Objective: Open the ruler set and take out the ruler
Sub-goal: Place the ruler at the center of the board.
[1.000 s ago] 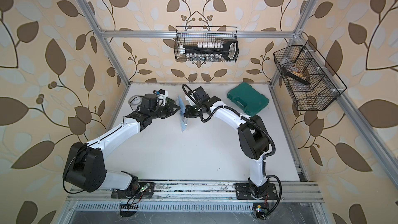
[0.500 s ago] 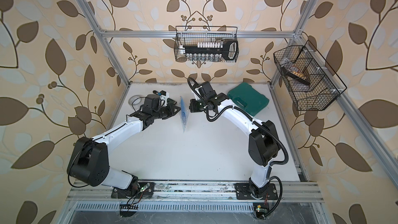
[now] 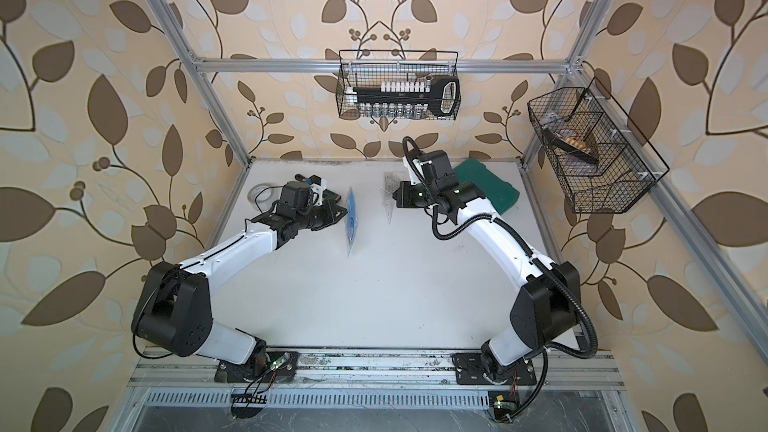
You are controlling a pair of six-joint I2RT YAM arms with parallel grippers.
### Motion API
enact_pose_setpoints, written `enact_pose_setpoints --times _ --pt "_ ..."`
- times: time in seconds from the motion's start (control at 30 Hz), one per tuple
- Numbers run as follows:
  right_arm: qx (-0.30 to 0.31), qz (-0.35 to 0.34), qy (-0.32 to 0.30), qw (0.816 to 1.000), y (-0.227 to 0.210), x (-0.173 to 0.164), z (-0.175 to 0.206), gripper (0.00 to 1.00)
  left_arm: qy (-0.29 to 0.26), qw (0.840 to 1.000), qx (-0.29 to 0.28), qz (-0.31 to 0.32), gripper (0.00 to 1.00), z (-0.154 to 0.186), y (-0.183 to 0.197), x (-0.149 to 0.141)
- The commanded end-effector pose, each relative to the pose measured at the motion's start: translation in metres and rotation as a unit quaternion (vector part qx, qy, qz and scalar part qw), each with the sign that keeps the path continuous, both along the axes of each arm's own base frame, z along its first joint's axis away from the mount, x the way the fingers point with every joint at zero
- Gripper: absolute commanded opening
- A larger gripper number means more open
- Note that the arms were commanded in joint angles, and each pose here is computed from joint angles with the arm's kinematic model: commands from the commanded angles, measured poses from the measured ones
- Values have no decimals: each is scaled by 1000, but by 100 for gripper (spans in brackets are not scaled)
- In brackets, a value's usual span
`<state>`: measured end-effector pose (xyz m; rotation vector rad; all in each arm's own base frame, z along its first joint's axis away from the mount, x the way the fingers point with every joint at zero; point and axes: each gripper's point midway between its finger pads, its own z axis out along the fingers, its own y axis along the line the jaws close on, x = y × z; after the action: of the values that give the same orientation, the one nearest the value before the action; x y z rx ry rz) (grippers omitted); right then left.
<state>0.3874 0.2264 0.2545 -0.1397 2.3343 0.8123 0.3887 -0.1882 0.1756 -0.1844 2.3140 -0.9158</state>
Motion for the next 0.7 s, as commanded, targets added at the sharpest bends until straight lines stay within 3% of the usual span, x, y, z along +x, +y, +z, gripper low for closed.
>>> enact_pose_setpoints --times 0.0,0.2,0.47,0.67 --pt "7 4 32 999 -16 -12 -26 0 -58 998 15 -2 0 44 4 -2" --pt "73 -23 76 994 -44 -16 -73 0 -65 997 29 3 0 54 11 -11" --pt "123 -21 129 984 -43 -22 -127 0 -70 997 35 1 0 61 14 -18" --pt "121 -28 160 979 -46 -24 -162 0 -65 997 41 -1 0 60 16 -23"
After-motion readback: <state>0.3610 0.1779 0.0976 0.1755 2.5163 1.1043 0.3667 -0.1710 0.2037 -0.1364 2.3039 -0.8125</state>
